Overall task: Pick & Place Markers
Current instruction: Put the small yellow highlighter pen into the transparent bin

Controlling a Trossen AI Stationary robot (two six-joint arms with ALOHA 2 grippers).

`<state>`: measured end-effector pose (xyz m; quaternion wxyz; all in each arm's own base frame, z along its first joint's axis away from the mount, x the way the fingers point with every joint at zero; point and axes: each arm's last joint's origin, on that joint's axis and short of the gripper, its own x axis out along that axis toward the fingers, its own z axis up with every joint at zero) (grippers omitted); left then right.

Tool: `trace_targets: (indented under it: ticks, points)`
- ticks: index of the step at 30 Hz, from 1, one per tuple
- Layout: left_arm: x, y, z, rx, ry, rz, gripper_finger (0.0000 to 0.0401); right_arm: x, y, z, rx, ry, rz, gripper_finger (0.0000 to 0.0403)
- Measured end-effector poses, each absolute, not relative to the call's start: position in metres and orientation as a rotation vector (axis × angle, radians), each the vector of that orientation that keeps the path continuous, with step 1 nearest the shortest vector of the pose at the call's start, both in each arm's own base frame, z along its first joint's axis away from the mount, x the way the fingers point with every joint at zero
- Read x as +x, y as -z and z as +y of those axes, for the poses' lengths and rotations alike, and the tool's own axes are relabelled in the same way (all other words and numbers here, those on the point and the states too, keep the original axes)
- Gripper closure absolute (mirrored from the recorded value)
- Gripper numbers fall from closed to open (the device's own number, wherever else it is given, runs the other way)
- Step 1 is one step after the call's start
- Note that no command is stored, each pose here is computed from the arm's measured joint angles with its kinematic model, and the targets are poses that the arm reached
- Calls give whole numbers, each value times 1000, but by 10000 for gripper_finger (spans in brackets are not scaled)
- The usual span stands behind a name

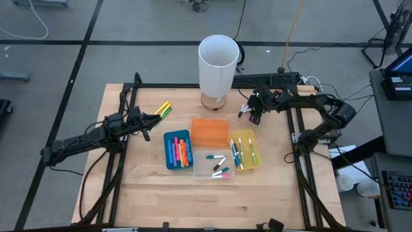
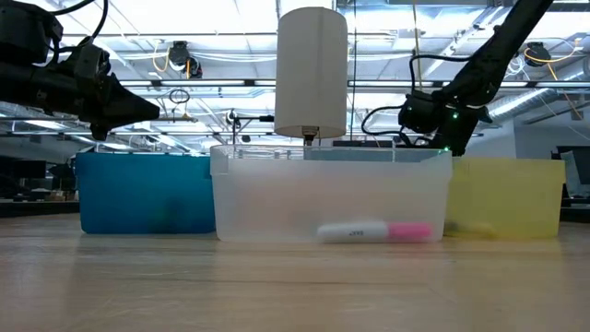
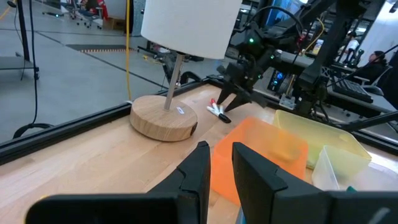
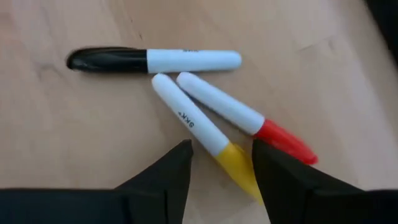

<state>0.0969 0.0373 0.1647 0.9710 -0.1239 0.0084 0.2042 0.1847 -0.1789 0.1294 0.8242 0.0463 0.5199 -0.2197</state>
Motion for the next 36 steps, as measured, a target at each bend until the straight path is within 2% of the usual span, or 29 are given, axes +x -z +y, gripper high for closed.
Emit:
trace_targets:
  ticks: [4, 9, 16, 25, 36]
  points:
    - [97, -165, 37, -250, -412, 17, 329, 179, -127, -173, 216, 417, 1143, 255]
    - [97, -165, 37, -250, -412, 17, 329, 176, -125, -169, 324, 446, 1168, 285]
    - [97, -165, 37, -250, -412, 17, 329, 174, -123, -168, 399, 493, 1169, 379]
    - [97, -165, 37, -250, -412, 17, 329, 170, -117, -163, 423, 506, 1163, 379]
    - [97, -165, 37, -250, -412, 17, 329, 182, -167, -147, 264, 491, 889, 379]
